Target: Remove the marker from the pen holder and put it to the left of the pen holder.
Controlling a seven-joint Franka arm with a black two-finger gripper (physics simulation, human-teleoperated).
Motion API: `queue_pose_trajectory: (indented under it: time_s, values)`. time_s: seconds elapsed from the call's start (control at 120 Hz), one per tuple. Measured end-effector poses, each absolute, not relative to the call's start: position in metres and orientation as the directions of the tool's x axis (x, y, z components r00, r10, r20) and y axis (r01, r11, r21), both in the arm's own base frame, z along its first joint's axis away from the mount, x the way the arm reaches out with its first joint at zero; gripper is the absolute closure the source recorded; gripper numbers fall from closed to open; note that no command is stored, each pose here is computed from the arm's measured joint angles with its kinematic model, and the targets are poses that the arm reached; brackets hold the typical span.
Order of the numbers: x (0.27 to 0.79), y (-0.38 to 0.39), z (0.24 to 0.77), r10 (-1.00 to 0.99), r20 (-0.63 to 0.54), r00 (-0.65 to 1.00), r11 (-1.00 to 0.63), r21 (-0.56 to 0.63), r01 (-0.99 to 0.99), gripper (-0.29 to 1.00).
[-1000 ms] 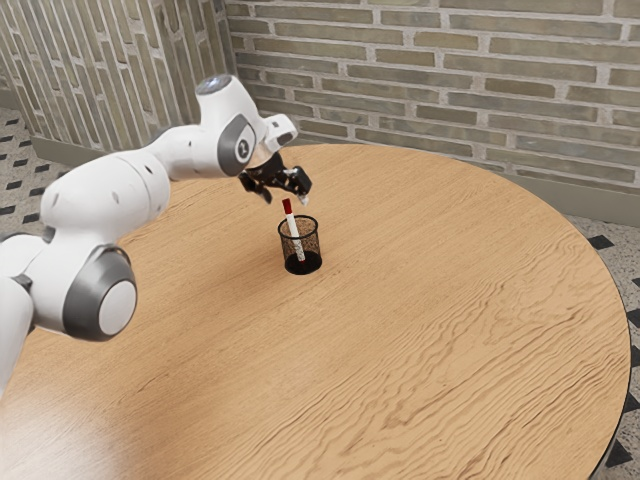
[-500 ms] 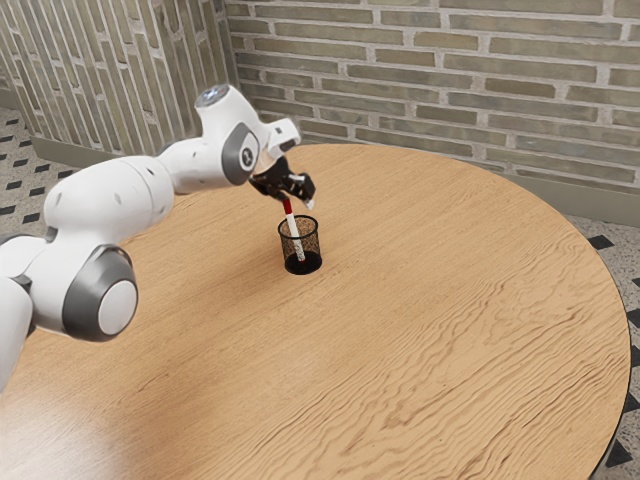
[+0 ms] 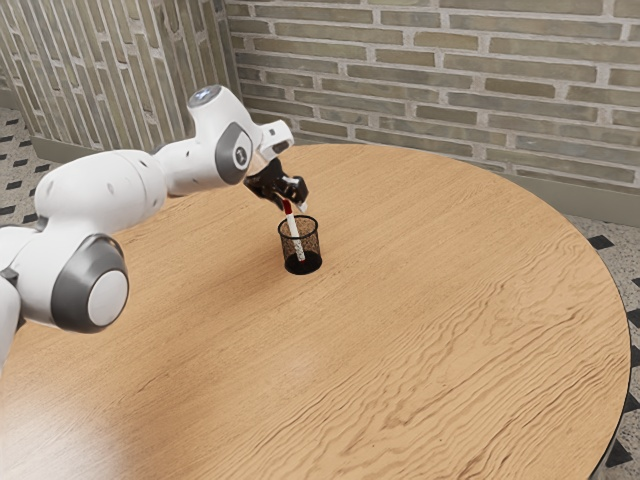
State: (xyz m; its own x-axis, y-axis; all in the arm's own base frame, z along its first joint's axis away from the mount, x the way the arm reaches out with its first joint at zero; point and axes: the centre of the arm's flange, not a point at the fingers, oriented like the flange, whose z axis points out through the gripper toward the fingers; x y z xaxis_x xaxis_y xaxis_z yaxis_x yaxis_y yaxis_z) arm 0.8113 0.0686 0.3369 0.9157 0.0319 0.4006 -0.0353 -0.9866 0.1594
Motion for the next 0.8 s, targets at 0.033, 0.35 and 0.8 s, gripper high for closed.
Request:
queue_pose_trajectory:
  time_s: [0.033, 0.35, 0.8]
  values:
    - [0.811, 0.069, 0.338, 0.031, 0.402, 0.915, -0.986, 0.16, -0.037, 0.38]
    - [0.805, 0.073, 0.336, 0.038, 0.39, 0.92, -0.983, 0.178, -0.035, 0.53]
    - [0.803, 0.078, 0.331, 0.03, 0.385, 0.923, -0.983, 0.177, -0.042, 0.63]
